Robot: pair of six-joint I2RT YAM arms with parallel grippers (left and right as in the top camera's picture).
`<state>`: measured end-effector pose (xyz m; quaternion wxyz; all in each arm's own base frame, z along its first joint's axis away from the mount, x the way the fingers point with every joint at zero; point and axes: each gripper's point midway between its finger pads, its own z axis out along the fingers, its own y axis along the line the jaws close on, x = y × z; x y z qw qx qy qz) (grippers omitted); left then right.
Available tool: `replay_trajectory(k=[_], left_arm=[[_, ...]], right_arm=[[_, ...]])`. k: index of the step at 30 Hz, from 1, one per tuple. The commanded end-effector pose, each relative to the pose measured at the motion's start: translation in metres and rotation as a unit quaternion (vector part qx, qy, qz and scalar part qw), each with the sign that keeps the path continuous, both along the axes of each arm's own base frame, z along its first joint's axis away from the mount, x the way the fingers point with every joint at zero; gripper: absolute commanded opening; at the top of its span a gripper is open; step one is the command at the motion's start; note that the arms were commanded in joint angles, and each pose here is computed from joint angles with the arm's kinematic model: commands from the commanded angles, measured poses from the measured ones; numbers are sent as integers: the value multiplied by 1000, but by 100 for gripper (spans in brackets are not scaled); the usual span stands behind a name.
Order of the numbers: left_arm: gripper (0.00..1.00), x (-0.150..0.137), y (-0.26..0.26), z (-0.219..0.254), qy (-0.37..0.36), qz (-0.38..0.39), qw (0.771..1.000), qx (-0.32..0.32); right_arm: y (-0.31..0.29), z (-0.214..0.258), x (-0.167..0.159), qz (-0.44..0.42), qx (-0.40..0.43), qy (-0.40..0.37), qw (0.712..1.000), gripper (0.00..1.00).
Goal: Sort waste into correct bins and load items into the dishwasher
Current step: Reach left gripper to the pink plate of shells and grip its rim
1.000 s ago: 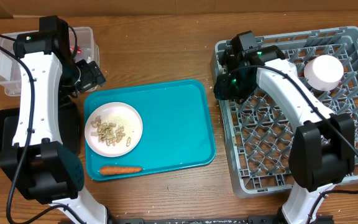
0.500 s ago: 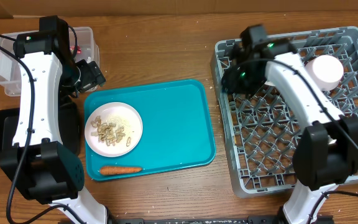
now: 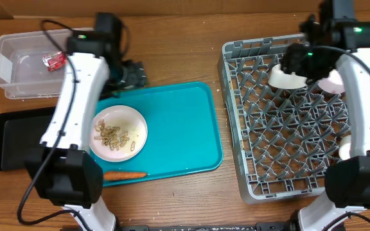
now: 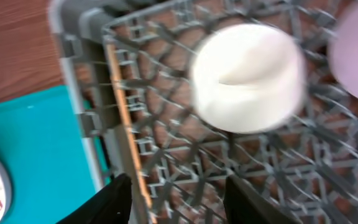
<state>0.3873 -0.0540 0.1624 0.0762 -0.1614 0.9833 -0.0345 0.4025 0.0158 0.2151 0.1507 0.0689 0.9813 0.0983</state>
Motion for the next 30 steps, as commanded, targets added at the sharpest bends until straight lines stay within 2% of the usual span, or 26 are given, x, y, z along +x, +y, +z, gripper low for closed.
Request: replay_trajectory(k=[1,11,21,25,30], left_arm=[[96,-8,-24,-28,41,36,998,-4],[96,-13,-38,-90,118,124,985,15],[97,-15,-41,-137,164,132,977,29],[94,-8,-43,-151,159,121,980,26],[85,-12,-51,-160,174,118,978,14]], right_arm=[[-18,8,-2,-23,-2,-5,1000,51],[-23,6,-6,-27,-4,3,1000,50],[-23,6,-6,-23,-5,3,1000,51],[-23,6,-6,-23,-5,3,1000,51],[-23,6,-6,-23,-5,3,1000,51]])
